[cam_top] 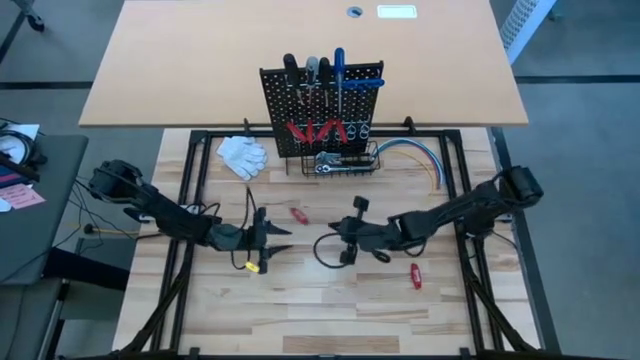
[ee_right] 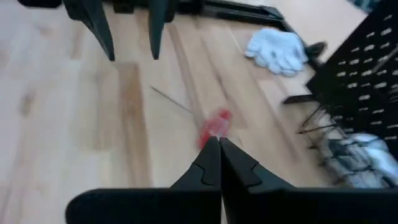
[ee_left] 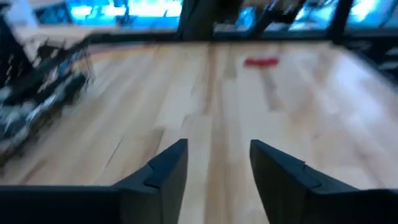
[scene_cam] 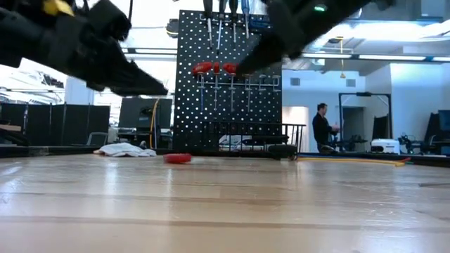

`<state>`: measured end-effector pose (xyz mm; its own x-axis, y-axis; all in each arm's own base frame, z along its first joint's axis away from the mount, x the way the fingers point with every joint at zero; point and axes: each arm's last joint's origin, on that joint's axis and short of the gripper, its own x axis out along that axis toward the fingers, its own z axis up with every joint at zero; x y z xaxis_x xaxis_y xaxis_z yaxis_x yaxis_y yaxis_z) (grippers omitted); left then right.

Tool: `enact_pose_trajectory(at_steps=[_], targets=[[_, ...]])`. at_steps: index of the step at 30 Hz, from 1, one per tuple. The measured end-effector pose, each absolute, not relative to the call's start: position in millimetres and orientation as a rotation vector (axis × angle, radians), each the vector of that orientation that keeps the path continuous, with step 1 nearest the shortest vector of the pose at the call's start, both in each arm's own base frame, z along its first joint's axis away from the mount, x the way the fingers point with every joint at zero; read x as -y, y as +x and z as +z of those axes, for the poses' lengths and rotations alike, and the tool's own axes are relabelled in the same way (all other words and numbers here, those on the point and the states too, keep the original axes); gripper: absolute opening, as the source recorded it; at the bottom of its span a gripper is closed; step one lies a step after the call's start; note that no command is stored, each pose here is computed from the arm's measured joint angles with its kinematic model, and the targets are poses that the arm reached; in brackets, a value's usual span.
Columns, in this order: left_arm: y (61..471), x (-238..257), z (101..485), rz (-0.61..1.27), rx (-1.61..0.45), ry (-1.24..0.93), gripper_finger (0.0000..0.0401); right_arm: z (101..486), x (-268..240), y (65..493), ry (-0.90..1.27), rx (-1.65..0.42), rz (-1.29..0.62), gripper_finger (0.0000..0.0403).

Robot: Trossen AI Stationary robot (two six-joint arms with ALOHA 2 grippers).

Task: Hang tools onto peg board
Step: Hang the red allen wrench on the pegboard

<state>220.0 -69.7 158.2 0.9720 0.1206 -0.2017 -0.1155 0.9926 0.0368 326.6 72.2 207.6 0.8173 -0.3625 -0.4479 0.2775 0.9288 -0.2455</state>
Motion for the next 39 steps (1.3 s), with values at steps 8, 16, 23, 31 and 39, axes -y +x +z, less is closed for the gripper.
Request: enact_pose_trajectory(at_steps=[8, 16, 23, 31, 39], targets=[[216, 49, 134, 0.253, -0.453, -0.023, 0.0198, 180, -77, 369, -0.184, -0.577, -0.354, 0.0024], [220, 36, 117, 0.383, -0.614, -0.034, 0.0199, 154, -80, 380, -0.179, -0.647, -0.326, 0.0100], [234, 31, 94, 0.393, -0.716, -0.019, 0.0140, 159, -84, 378, -0.180, -0.633, -0.314, 0.0122], [238, 29, 98, 0.334, -0.765, 0.009, 0.0009, 150, -84, 372, -0.241, -0.621, -0.282, 0.0123], [234, 39, 123, 0.123, -0.688, 0.016, 0.0002, 137, -76, 365, -0.221, -0.520, -0.112, 0.0134]])
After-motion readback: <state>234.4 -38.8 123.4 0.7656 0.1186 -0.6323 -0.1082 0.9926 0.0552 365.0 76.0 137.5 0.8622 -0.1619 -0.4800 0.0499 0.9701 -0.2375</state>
